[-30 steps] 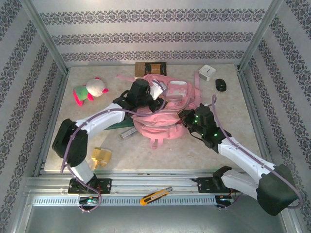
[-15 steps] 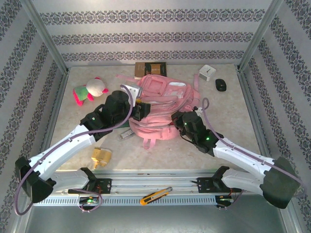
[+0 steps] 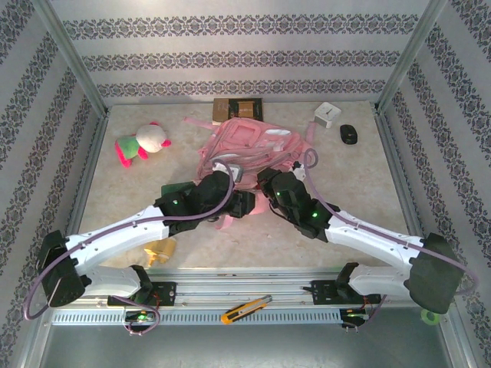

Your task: Pack the student bag

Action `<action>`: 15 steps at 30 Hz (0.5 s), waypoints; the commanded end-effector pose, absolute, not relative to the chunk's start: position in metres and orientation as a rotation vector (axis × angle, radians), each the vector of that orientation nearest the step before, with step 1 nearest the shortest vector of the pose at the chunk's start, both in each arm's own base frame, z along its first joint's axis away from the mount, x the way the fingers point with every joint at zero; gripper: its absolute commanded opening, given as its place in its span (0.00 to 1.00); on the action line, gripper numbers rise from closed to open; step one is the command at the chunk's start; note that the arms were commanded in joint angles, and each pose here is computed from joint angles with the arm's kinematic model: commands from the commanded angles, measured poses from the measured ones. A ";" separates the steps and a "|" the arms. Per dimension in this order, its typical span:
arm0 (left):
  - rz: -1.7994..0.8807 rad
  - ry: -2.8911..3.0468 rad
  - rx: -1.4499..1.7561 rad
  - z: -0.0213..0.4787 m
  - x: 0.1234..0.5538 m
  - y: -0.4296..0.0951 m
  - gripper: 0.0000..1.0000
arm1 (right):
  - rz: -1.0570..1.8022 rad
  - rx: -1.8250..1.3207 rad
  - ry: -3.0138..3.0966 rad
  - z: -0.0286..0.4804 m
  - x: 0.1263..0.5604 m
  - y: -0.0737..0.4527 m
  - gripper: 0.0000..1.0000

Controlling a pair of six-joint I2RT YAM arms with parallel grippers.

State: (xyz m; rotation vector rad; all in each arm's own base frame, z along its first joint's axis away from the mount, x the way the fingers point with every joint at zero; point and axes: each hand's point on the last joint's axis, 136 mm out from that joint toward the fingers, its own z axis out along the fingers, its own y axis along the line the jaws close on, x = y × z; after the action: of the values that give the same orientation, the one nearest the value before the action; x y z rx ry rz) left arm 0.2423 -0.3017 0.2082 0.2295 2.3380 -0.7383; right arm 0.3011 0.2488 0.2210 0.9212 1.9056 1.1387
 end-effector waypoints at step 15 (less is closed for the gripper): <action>-0.508 2.280 -0.030 0.199 0.283 -0.306 0.32 | 1.355 0.864 1.748 0.288 0.308 0.269 0.00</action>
State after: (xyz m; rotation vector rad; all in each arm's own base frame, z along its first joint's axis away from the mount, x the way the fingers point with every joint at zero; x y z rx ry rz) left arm 0.2697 -0.3090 0.1859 0.0341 2.3459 -0.5635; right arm 0.3041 0.2541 0.2298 0.9117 1.8854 1.1729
